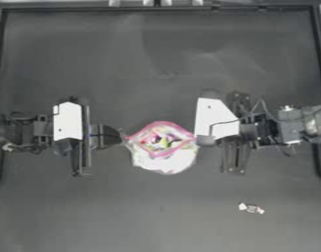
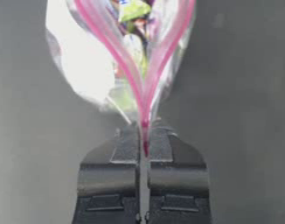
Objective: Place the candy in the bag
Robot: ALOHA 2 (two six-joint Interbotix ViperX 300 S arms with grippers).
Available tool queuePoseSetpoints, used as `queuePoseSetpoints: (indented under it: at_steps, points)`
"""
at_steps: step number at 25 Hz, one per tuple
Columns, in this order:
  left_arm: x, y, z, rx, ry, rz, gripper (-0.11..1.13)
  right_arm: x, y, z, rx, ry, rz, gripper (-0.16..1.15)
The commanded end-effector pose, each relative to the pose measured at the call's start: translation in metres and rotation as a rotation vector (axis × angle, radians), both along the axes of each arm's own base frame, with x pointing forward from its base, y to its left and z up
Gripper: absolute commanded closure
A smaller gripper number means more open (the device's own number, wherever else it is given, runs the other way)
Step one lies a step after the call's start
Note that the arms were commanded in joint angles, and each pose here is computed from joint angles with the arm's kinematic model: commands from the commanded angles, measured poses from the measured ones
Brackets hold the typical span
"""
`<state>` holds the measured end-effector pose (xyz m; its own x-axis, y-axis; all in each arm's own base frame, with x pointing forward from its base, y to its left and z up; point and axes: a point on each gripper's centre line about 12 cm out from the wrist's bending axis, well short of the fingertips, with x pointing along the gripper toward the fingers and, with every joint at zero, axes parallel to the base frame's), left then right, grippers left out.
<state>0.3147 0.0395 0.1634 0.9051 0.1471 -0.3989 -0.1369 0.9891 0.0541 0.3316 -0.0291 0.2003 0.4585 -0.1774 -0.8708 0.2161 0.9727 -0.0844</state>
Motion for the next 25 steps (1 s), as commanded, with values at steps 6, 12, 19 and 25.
queuePoseSetpoints:
  at_steps: [6, 12, 19, 25]
  points:
    - [0.01, 0.002, 0.001, 0.01, -0.039, 0.003, 0.99, 0.003, -0.006, -0.002, 0.003, -0.014, -0.011, 0.92]
    - [0.014, 0.002, -0.005, 0.011, -0.034, 0.004, 0.99, 0.007, -0.006, -0.006, 0.009, -0.038, -0.009, 0.92]
    - [0.018, 0.0, -0.015, 0.01, -0.023, -0.003, 0.99, 0.011, -0.005, -0.018, 0.019, -0.047, -0.001, 0.92]
    - [0.02, -0.002, -0.027, 0.008, -0.012, -0.005, 0.99, 0.008, -0.004, -0.023, 0.031, -0.042, -0.011, 0.92]
